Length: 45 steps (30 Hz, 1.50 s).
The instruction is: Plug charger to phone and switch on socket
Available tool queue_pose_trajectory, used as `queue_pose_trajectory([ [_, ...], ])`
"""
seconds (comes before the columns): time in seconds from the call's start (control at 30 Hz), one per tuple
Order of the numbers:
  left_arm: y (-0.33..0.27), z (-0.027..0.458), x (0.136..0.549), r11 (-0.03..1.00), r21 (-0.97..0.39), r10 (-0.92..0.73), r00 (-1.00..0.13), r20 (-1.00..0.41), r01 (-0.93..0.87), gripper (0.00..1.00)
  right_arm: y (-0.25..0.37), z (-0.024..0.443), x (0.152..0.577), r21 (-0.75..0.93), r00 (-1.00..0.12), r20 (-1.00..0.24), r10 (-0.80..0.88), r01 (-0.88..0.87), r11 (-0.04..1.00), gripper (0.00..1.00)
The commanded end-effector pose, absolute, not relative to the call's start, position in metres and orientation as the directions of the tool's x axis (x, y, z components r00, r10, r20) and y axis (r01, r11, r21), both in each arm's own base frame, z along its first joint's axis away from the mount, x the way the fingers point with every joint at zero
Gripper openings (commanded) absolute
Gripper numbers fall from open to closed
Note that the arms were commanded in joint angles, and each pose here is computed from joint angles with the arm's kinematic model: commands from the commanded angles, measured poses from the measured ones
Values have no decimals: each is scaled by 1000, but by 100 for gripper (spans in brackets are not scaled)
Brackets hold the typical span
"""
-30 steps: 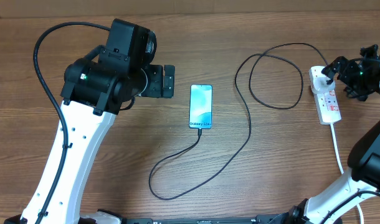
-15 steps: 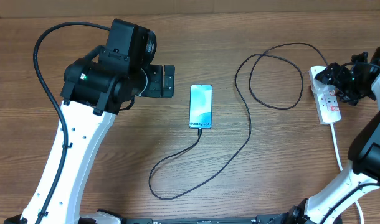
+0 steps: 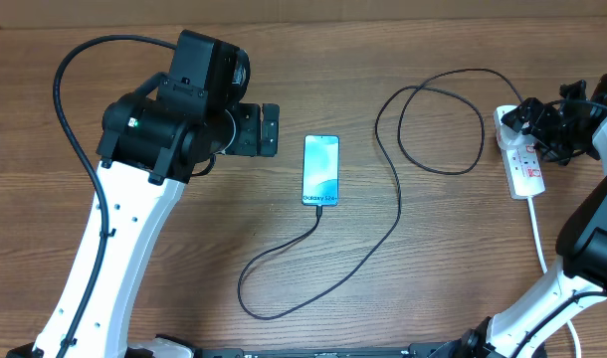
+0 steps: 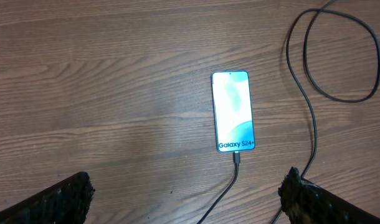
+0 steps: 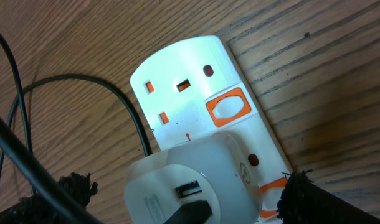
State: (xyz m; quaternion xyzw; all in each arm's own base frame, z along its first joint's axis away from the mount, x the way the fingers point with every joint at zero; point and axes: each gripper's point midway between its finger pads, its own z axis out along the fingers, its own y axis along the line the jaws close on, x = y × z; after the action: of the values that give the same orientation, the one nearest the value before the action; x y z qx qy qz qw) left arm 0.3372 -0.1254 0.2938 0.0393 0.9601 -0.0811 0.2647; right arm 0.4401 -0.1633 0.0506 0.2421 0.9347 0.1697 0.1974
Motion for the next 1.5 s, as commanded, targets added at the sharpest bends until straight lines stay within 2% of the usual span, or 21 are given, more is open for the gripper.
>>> queue_pose_trajectory([
  [0.0,-123,297,339,985,-114,51,-848,-528,131,99,-155,41,437,424,-817,-273,508,371,826,100],
  [1.47,-123,297,339,985,-114,51,-848,-528,131,100,-133,33,426,453,-842,-197,503,377,808,100],
])
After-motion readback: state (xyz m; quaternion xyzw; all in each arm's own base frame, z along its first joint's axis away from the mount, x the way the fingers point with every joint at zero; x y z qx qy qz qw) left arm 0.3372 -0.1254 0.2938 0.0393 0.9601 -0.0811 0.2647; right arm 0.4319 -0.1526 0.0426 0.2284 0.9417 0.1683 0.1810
